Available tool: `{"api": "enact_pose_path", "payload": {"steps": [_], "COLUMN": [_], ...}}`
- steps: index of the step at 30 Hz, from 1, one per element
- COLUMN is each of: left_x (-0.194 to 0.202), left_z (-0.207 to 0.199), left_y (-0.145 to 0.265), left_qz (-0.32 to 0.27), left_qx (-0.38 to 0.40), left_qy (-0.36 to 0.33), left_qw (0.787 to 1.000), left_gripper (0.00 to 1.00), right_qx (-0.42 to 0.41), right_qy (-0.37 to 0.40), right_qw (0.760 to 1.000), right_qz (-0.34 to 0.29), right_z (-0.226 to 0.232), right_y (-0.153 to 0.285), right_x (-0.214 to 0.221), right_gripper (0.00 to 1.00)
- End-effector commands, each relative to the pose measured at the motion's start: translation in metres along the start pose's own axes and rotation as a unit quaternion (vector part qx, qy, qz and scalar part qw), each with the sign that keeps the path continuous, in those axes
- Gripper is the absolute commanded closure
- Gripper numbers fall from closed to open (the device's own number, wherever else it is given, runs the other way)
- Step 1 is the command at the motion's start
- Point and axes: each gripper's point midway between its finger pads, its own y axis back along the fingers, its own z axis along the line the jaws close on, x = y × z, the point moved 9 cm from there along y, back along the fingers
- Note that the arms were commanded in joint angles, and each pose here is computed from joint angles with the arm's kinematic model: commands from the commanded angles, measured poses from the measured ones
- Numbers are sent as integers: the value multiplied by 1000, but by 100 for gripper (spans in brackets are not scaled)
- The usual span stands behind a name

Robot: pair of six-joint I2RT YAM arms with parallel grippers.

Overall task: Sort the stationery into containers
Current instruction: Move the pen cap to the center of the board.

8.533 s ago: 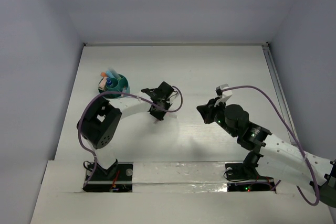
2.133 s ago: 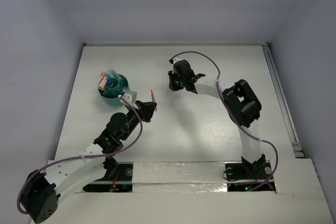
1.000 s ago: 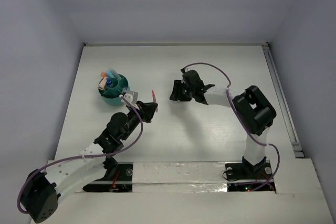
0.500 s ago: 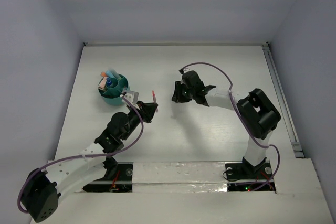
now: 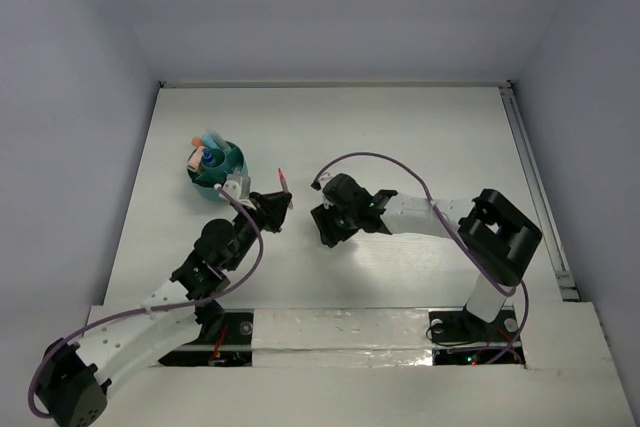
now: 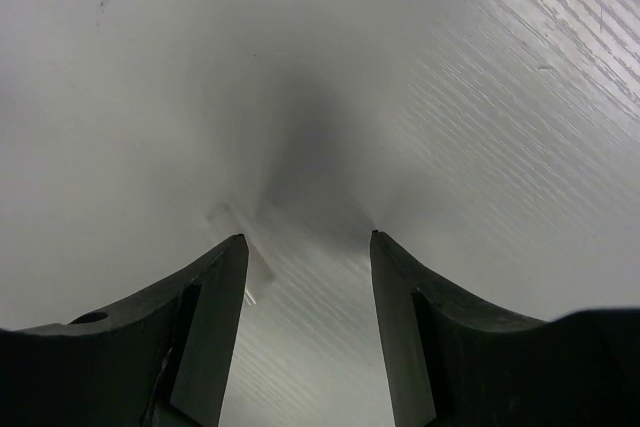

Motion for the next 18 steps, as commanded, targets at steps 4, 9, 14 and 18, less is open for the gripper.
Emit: {"api": "enact_pose_path", "payload": {"steps": [4,9,14,18], "left_x": [-18,-22,-23,-23], "left_z": [3,5,6,7], "left_y": [8,11,13,12], "left_qz": [-49,-60,-64,-63], "left_qx": [-26,-35,-42,-46], "left_qy": [-2,-1,-1,-1], "left_qw": [998,998,997,997], "left_gripper": [100,100,100,100], "right_qx": [-21,-42,-77,-87], "right_qy": [34,37,41,45], "right_qw": [999,998,996,995], "right_qz": [18,29,22,25], "right_z": [12,26,47,60], "right_y": [17,19,22,20], "right_x": [11,19,18,22], "right_gripper": [43,43,43,43]}}
